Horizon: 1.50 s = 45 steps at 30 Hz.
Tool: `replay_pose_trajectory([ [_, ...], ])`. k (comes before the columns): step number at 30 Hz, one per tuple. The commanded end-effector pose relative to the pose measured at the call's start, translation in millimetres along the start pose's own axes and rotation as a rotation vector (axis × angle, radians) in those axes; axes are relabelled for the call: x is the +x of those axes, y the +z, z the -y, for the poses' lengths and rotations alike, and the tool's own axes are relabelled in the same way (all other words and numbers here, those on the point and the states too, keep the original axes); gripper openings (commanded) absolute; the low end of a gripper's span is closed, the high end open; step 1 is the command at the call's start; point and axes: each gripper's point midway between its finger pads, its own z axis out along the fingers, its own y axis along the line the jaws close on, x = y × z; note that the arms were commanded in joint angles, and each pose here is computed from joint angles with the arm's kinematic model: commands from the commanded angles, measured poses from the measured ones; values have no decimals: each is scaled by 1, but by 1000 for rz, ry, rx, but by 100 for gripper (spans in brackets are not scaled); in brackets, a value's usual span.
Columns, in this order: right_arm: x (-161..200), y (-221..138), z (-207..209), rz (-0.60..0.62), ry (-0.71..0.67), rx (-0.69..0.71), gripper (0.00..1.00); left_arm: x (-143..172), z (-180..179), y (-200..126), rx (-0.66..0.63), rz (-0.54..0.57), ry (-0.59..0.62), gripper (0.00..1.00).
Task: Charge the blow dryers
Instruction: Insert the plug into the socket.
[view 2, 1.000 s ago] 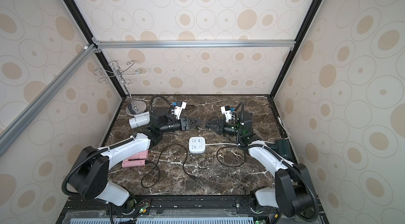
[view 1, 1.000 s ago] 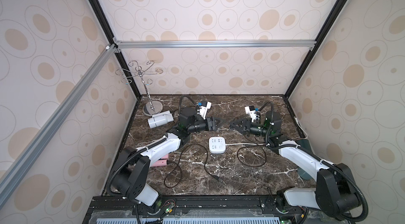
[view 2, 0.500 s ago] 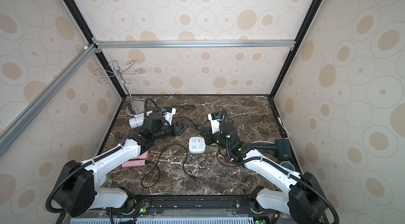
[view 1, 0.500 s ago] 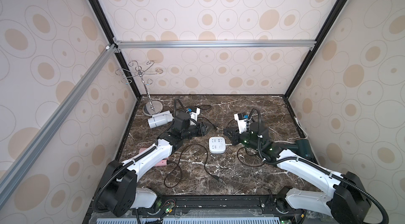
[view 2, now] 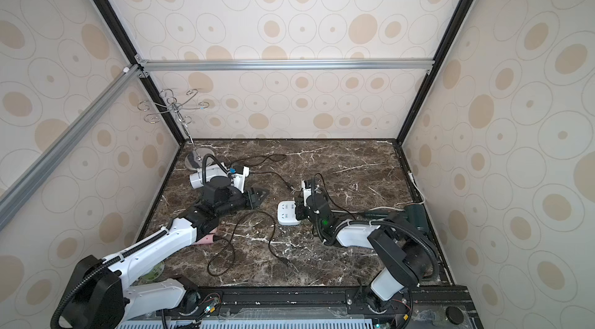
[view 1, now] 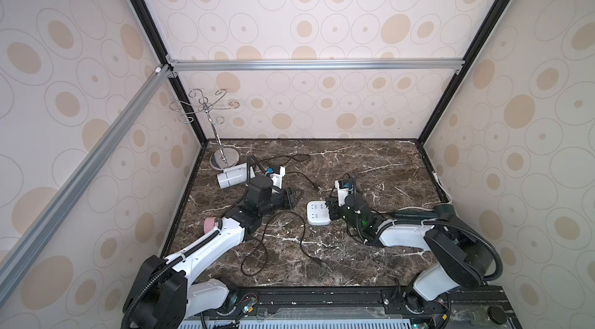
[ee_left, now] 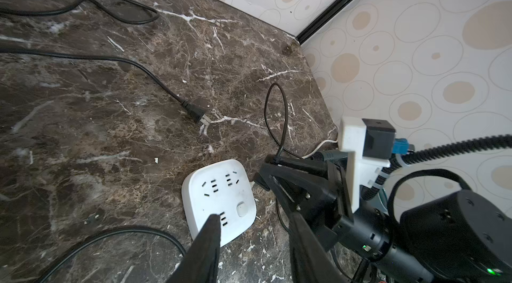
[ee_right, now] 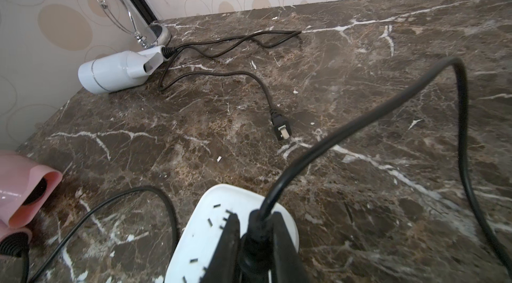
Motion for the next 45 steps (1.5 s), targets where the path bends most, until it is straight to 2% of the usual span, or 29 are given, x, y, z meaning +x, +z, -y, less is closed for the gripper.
replay_pose_trajectory([
  [1,-22,4,-6,125,76,-16,0,-1,0,-6,-8,19,21,41],
  [6,-16,10,-1,117,58,26,0,2,-1,-12,-11,21,32,41],
  [31,8,33,0,87,91,25,0,8,-4,-22,-23,27,51,42],
  [45,20,39,3,48,65,40,0,8,-7,-24,-34,30,60,42],
])
